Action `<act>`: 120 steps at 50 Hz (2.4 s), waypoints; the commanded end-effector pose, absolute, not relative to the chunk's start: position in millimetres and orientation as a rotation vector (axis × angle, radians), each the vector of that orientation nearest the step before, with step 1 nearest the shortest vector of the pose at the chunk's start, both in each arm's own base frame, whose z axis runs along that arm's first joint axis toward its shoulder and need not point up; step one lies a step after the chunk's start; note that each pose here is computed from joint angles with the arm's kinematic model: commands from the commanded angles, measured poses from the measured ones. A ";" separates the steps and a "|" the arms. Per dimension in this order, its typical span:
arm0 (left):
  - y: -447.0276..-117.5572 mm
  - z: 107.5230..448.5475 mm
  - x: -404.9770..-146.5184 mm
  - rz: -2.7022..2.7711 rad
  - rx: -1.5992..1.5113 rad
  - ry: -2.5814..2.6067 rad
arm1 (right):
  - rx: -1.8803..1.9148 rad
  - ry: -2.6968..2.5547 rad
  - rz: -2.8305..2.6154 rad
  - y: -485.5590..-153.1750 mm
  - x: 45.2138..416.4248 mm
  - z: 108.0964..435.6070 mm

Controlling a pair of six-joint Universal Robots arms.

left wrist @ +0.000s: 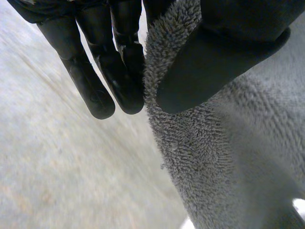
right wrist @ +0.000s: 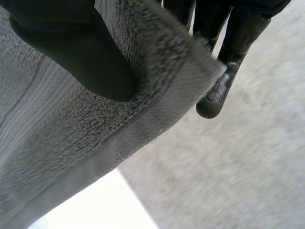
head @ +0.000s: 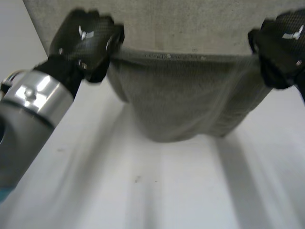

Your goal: Fold the towel.

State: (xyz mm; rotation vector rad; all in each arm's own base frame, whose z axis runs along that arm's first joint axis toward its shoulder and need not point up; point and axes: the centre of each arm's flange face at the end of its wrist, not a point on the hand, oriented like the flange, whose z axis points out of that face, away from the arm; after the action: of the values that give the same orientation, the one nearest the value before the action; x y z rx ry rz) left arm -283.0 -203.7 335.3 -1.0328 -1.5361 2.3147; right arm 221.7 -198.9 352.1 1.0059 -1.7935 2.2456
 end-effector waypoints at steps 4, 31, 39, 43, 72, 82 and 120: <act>-158.9 235.1 -258.1 1.784 -1.554 -2.099 | 1.162 -2.084 1.943 -205.0 224.9 294.4; -319.2 381.9 -345.3 2.776 -0.960 -1.452 | 0.740 -1.422 2.534 -340.3 298.7 372.8; -298.9 460.4 -313.4 3.026 -0.549 -1.343 | 0.466 -0.981 2.801 -307.2 289.9 457.6; -296.1 424.1 -306.8 2.944 -0.635 -1.539 | 0.602 -1.117 2.749 -304.4 297.3 421.5; -187.3 137.7 -300.8 1.876 -1.159 -2.287 | 1.299 -2.137 1.816 -240.4 266.7 170.2; -155.0 163.6 -301.7 1.858 -1.231 -2.190 | 1.169 -2.180 1.782 -245.6 227.4 172.9; -344.5 177.3 -289.0 1.878 -1.330 -1.951 | 1.205 -2.218 1.783 -237.6 219.8 153.0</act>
State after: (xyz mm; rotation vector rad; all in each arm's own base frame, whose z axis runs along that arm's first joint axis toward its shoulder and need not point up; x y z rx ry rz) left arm -284.5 -329.3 189.8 -1.3142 -1.9726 1.9242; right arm 218.4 -240.3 154.6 1.1932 -2.2142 1.7883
